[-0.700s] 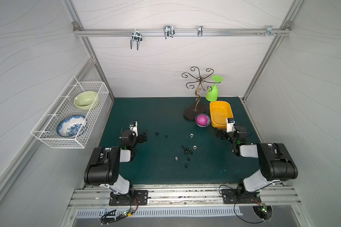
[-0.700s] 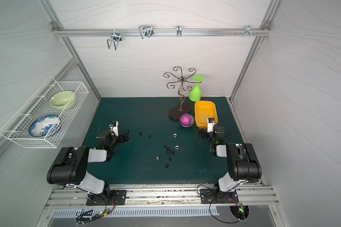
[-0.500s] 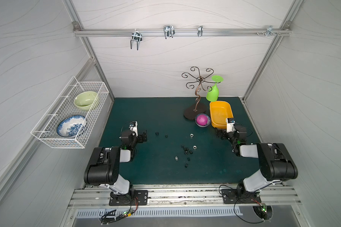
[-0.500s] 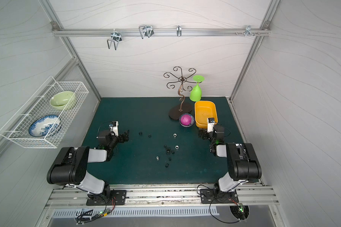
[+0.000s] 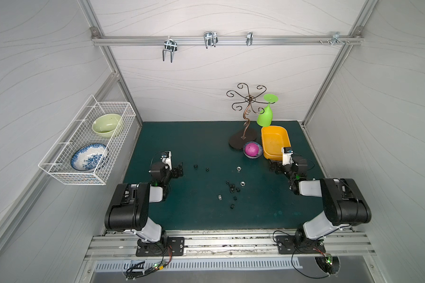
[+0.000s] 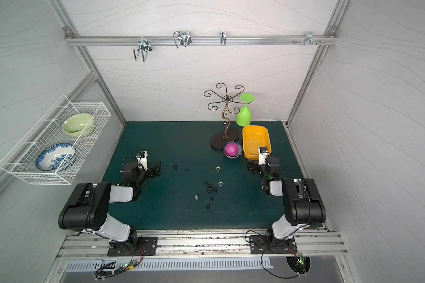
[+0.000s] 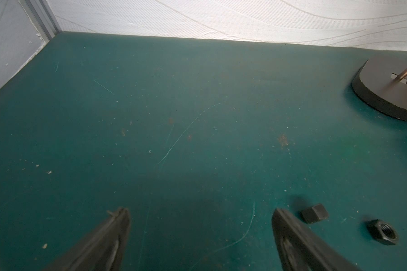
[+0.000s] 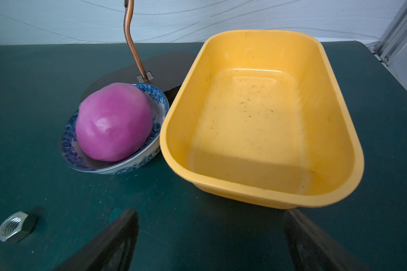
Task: Put the nuts on the desktop into the storage box
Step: Pick up the storage box at the center of the board.
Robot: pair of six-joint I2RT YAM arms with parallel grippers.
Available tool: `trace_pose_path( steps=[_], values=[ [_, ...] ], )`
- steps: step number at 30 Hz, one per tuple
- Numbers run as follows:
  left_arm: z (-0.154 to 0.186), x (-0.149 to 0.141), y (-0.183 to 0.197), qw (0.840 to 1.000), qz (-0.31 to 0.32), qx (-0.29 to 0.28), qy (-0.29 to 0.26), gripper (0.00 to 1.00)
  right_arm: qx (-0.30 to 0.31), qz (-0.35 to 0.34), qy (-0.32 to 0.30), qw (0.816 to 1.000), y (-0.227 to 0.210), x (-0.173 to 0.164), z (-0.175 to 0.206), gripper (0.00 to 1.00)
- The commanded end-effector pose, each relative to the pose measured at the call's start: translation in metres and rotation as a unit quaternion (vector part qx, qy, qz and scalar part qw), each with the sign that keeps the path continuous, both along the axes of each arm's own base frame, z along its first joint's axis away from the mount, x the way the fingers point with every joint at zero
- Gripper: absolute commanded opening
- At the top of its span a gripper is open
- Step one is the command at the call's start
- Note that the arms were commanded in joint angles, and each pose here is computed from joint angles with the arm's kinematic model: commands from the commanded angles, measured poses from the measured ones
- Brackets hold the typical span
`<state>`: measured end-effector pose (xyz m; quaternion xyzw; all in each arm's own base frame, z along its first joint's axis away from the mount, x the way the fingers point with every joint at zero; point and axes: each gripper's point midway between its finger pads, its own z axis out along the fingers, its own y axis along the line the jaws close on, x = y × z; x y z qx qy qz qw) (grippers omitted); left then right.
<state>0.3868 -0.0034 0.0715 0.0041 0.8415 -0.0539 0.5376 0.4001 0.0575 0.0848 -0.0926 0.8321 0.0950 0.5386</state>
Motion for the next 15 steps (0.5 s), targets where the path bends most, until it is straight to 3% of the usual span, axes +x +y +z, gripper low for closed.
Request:
trace_pose_path(
  steps=[1,6,8,9,10,13,14,15],
  values=[
    [0.020,0.010,-0.001,0.999,-0.001,0.005,-0.037,0.99,0.001,-0.012,0.002,1.000,-0.002,-0.001,0.001,0.99],
    [0.032,0.006,-0.010,0.999,-0.031,0.005,-0.042,0.99,0.002,-0.096,0.014,0.995,-0.029,-0.010,0.048,0.99],
    [0.041,0.005,-0.016,0.998,-0.050,0.002,-0.037,0.99,0.023,-0.183,0.052,0.981,-0.052,-0.018,0.068,0.99],
    [0.049,0.006,-0.022,0.997,-0.068,0.000,-0.031,0.99,0.046,-0.258,0.076,0.962,-0.071,-0.025,0.079,0.99],
    [0.054,0.005,-0.027,0.997,-0.082,-0.003,-0.017,0.99,0.065,-0.345,0.118,0.929,-0.092,-0.042,0.081,0.99],
    [0.068,0.004,-0.037,0.994,-0.110,-0.022,0.013,0.99,0.082,-0.514,0.186,0.833,-0.136,-0.093,0.087,0.99],
    [0.069,0.005,-0.038,0.993,-0.111,-0.028,0.036,0.99,0.090,-0.537,0.199,0.814,-0.142,-0.103,0.086,0.99],
    [0.071,0.006,-0.037,0.991,-0.107,-0.036,0.067,0.99,0.102,-0.541,0.213,0.807,-0.144,-0.107,0.084,0.99]
  ],
)
